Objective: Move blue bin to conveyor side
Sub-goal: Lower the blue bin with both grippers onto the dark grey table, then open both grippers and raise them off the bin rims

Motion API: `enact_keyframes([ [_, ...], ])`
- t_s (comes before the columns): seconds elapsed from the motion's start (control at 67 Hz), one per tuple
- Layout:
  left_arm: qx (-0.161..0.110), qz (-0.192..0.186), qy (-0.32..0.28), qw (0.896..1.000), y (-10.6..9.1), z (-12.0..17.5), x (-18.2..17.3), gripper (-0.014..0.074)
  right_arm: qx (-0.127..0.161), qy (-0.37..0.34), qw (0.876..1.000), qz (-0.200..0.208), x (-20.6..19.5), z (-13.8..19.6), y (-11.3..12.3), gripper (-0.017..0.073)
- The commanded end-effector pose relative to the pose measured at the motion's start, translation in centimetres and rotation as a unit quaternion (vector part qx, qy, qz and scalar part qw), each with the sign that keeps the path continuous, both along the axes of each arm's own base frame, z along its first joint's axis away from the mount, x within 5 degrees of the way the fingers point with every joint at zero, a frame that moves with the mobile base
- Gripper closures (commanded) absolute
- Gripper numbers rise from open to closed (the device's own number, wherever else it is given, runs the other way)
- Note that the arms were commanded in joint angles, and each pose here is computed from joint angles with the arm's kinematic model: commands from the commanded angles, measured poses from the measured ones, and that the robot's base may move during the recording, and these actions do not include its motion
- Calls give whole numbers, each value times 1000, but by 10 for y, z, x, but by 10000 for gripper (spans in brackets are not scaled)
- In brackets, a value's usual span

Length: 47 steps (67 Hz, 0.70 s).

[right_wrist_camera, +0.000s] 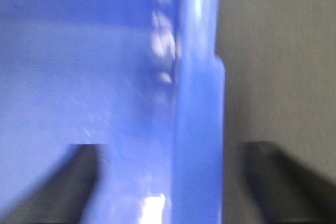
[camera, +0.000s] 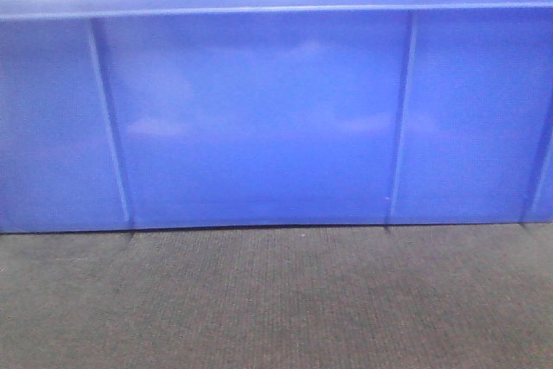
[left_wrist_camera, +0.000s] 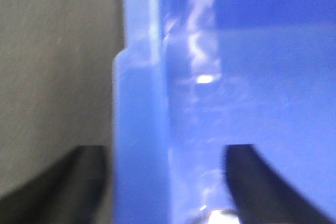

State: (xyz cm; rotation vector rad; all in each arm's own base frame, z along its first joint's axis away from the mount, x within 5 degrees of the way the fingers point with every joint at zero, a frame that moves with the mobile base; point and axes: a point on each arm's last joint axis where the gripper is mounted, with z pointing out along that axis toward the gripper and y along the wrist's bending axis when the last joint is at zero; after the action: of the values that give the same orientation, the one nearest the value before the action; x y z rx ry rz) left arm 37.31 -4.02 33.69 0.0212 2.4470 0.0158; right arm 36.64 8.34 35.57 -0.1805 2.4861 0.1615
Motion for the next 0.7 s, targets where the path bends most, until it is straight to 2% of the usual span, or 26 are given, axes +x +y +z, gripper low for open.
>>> enact_keyframes([
  [0.0, -14, -5, -24, 1000, -4, 11, -2, 37, 3, -34, 999, 8, -3, 14, 1, -9],
  [0.045, -17, -5, -26, 1000, -4, 13, -4, -22, 4, -38, 999, 8, -5, 18, 0, -10],
  [0.224, -21, -4, -41, 999, -2, 35, -21, -15, 14, -83, 996, 8, -28, 51, -5, -10],
  [0.314, -24, -4, -65, 998, 1, 56, -38, -15, 20, -113, 993, 8, -46, 72, -9, -10],
  [0.403, -15, -12, -95, 995, 4, 73, -58, -8, 25, -137, 990, 8, -67, 91, -13, 7],
  [0.463, -11, -13, -122, 992, 7, 84, -75, 9, 29, -152, 988, 8, -84, 102, -17, 63],
  [0.553, -6, -16, -160, 987, 11, 89, -102, 62, 30, -165, 986, 8, -108, 106, -23, 209],
  [0.612, -9, -19, -180, 983, 13, 88, -119, 121, 28, -173, 985, 12, -124, 103, -26, 303],
  [0.687, -15, -22, -205, 978, 16, 84, -144, 238, 26, -182, 983, 12, -142, 94, -31, 430],
])
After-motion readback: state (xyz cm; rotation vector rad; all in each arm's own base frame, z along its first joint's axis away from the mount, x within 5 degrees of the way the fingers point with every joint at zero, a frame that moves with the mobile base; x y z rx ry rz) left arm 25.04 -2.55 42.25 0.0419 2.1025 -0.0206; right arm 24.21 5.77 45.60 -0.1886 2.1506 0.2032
